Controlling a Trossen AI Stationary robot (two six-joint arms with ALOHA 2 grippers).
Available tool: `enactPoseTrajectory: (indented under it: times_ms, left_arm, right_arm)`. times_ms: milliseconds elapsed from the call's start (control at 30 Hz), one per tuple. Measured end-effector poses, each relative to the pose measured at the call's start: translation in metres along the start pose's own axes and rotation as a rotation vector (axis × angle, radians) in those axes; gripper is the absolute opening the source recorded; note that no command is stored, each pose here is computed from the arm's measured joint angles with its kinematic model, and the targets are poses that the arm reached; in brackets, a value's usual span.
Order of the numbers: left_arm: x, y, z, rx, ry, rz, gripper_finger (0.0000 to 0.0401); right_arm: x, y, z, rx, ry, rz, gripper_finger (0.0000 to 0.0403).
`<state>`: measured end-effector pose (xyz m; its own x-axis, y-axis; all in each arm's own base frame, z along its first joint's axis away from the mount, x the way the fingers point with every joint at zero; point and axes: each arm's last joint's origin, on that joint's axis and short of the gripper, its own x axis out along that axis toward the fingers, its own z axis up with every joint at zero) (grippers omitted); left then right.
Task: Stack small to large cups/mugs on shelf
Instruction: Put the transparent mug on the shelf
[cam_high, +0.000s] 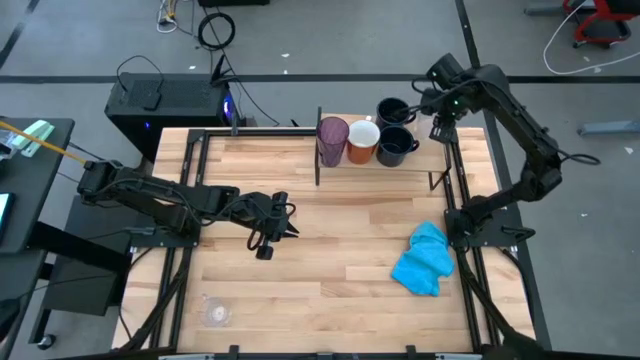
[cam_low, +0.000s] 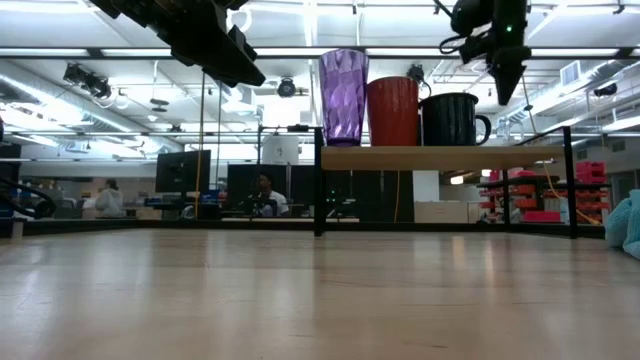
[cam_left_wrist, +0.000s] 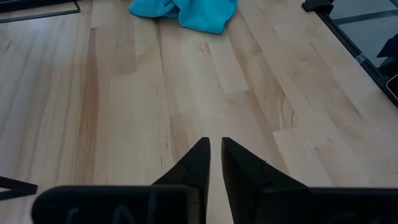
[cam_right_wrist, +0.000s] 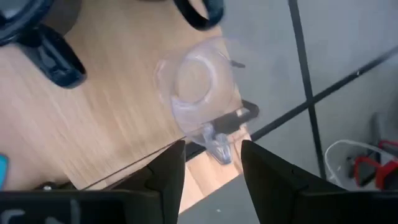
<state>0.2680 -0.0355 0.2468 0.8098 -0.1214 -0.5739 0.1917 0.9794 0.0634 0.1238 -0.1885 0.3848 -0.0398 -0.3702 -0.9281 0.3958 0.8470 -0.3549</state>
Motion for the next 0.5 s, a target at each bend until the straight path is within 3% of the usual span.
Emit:
enactPoseTrajectory:
  times_ms: [300, 500]
  left_arm:
    - [0.000, 0.000, 0.000, -0.025, 0.000, 0.000, 0.0051]
    - [0.000, 0.000, 0.000, -0.024, 0.000, 0.000, 0.0053]
  right_arm:
    - [0.009, 0.003, 0.008, 0.067, 0.087, -0.037, 0.0149]
    - [-0.001, 0.014, 0.006, 0.105, 0.061, -0.035, 0.0142]
